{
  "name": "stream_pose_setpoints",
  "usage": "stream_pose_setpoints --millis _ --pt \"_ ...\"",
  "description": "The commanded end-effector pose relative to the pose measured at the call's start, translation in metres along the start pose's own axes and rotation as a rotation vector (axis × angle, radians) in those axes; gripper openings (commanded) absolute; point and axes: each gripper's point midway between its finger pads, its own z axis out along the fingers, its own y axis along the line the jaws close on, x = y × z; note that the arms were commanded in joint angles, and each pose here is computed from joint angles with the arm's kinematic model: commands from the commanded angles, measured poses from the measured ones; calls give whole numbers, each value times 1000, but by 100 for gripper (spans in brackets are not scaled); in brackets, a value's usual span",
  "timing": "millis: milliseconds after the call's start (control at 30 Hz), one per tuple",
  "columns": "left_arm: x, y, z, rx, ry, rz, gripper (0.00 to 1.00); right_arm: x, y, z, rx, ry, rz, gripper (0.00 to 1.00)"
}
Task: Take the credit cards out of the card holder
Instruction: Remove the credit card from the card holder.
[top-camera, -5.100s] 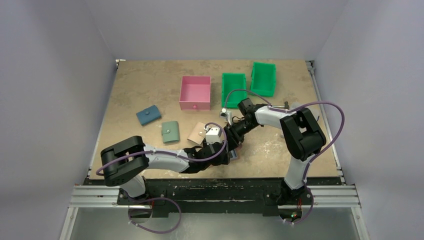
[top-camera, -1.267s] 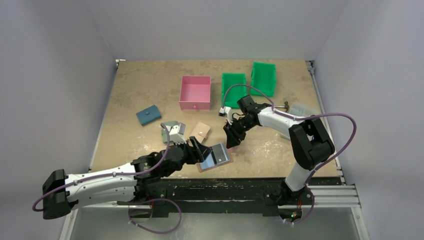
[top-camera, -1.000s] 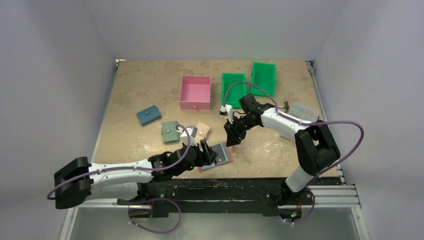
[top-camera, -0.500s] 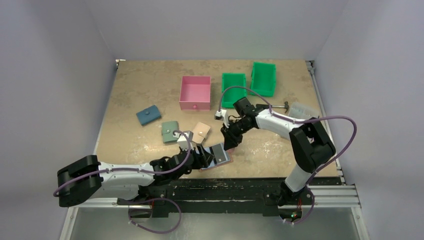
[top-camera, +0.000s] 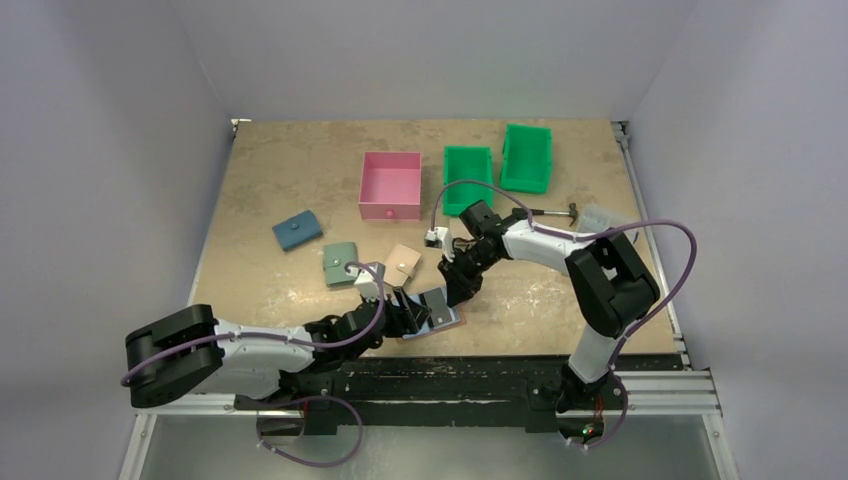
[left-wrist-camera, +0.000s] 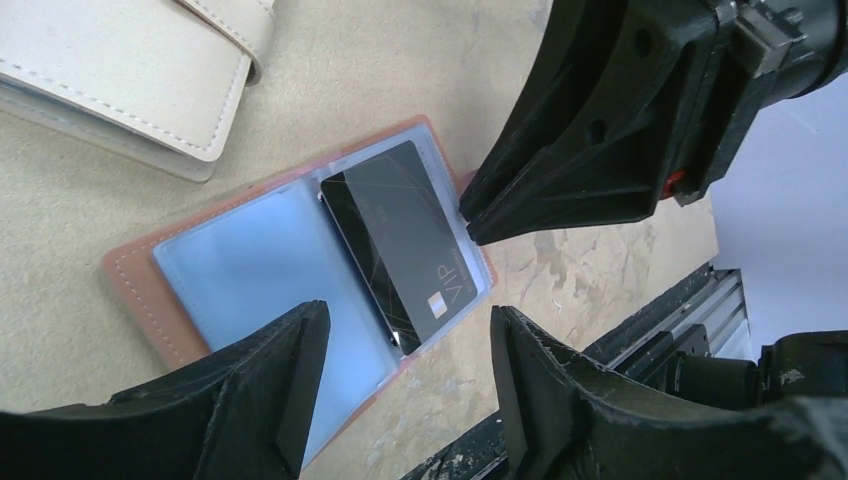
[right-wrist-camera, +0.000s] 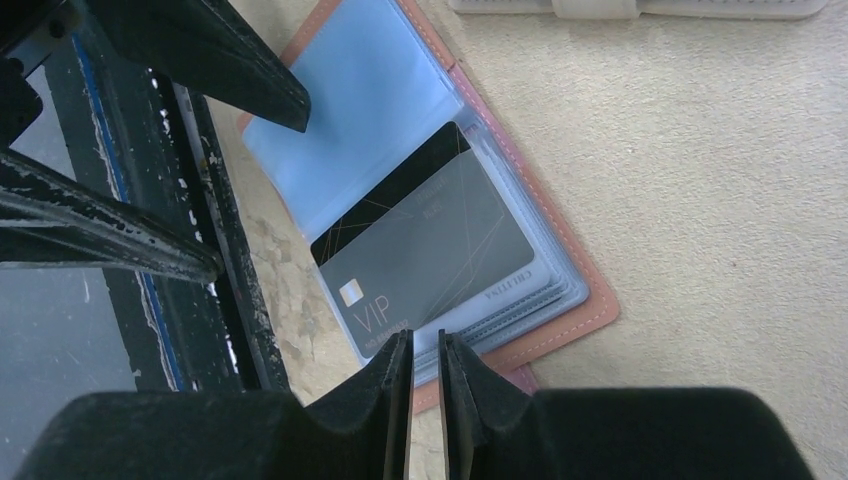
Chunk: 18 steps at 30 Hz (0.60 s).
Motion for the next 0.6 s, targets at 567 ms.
stream_pose_setpoints --millis 567 --pt "1 -4 14 39 -11 -121 52 0 -14 8 52 27 12 21"
